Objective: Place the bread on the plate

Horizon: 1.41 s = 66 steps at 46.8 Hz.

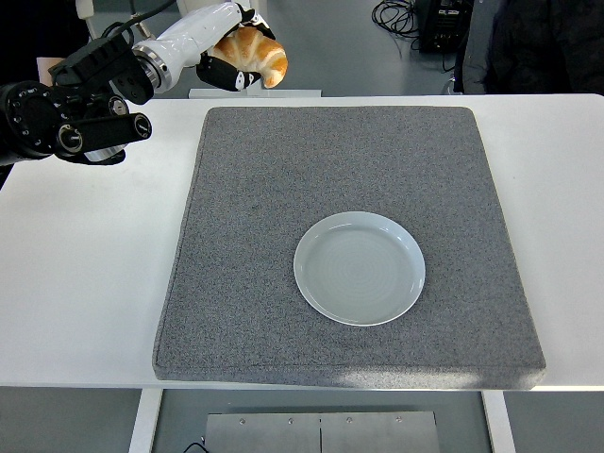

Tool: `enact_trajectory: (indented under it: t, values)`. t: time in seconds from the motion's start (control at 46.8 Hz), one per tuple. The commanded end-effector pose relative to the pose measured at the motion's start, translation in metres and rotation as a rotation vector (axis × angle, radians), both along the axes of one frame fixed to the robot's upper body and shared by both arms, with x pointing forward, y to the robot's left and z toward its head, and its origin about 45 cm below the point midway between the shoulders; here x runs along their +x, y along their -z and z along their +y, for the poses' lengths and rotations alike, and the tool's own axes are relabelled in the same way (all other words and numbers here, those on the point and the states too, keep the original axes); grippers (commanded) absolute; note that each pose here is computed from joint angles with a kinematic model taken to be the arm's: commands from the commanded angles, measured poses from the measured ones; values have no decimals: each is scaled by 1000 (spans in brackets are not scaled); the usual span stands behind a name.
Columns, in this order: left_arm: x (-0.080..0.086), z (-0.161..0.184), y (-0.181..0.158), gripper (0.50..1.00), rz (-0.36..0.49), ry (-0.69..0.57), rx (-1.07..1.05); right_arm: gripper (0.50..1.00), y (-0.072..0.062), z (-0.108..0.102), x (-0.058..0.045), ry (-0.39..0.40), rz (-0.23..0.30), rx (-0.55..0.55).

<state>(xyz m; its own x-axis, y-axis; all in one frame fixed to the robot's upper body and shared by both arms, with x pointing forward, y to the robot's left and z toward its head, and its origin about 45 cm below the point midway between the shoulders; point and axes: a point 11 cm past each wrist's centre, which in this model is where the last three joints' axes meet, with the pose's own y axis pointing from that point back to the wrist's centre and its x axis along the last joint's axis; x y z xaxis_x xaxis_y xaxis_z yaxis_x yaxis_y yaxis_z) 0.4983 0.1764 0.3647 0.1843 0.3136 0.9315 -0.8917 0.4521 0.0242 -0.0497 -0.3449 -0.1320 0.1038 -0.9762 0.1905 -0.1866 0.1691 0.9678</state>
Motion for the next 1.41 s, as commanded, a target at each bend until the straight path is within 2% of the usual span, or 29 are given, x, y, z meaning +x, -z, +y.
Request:
enact_trajectory:
  t: [0.0,0.235,0.47,0.662,0.769,1.09,1.389]
  values:
    - [0,-11,-6,500,-12,21,-2,1000,0,0,0,0,0,0]
    - [-14,-84,5,500,-4,157,15,1000,0,0,0,0,0,0]
    - [-38,-148,20,500,-4,307,38,1000,0,0,0,0,0,0]
    - [-49,-156,23,500,-69,420,83,1000,0,-1,0,0,0,-2]
    - [-61,-163,28,500,-81,500,96,1000,0,-1,0,0,0,-2]
    - [-107,-179,55,500,-9,675,56,1000,0,-1,0,0,0,-2]
    - [-125,-165,113,500,84,699,66,1000,0,-1,0,0,0,-2]
